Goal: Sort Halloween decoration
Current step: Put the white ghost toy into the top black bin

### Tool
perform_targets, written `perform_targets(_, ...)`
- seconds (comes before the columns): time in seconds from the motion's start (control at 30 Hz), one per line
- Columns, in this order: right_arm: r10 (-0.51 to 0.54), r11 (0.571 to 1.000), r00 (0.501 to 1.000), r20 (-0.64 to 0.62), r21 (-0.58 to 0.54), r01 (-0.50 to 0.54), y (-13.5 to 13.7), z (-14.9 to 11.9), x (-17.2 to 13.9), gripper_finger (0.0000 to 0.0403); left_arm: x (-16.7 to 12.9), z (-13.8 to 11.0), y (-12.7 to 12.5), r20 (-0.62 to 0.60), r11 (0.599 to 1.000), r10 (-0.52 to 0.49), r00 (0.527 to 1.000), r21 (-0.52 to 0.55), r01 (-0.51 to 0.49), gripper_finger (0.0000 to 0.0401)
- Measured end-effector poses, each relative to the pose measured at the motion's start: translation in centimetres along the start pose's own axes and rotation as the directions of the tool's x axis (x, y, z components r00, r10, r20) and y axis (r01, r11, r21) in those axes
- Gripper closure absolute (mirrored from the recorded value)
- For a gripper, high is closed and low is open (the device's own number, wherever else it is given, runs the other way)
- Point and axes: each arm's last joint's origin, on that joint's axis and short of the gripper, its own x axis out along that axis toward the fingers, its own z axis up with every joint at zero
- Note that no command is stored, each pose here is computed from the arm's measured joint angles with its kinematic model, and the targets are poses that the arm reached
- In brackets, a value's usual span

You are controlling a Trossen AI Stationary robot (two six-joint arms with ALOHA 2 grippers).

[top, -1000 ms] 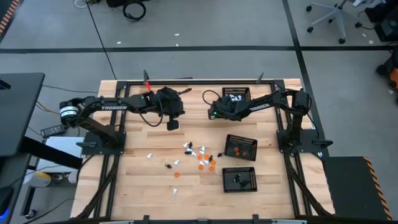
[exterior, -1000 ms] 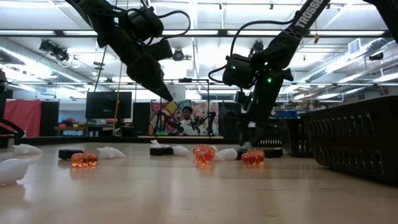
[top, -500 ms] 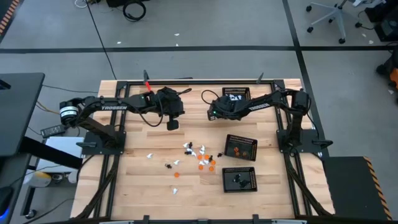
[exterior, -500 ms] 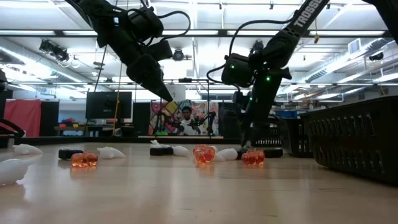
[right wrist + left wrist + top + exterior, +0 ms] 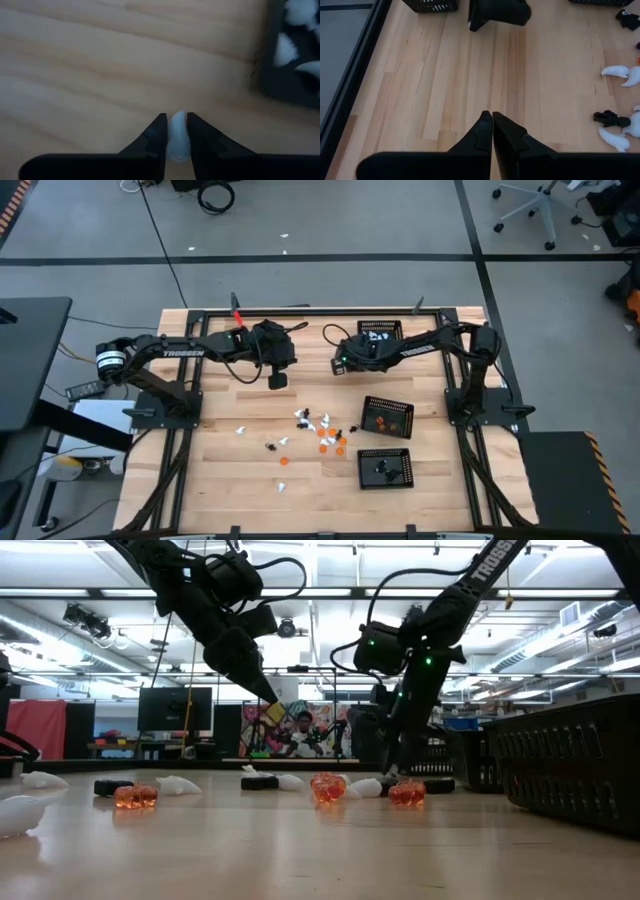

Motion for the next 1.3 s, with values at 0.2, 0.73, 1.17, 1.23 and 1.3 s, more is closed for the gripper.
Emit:
perform_targets(0.2,0.021,1.000,1.000,0.019,0.007,-0.021,0.1,0.4,-0.7,0.0336,0.0,0.0,0.0,0.000,1.000,0.000,1.000,0.000,0.000,0.0383)
perform_targets(0.73,0.057,0.998,0.990,0.129,-0.004,-0.057,-1.1,3.7,-5.5,0.0336,0.0,0.0,0.0,0.000,1.000,0.000,1.000,-0.012,0.000,0.0383)
perform_targets(1.17,-0.013,0.993,0.997,0.071,-0.119,0.021,-6.1,7.3,-8.4,0.0331,0.0,0.2,0.0,0.016,0.979,0.004,1.000,-0.205,-0.001,0.0383)
perform_targets(1.23,-0.003,0.987,0.999,0.044,-0.158,0.010,-6.7,7.8,-7.7,0.0326,0.0,0.4,0.1,0.037,0.971,0.010,0.999,-0.239,0.000,0.0383)
perform_targets(1.3,0.002,0.986,1.000,-0.010,-0.168,-0.003,-7.5,8.0,-6.5,0.0319,0.0,0.6,0.0,0.047,0.964,0.027,0.999,-0.265,-0.013,0.0382)
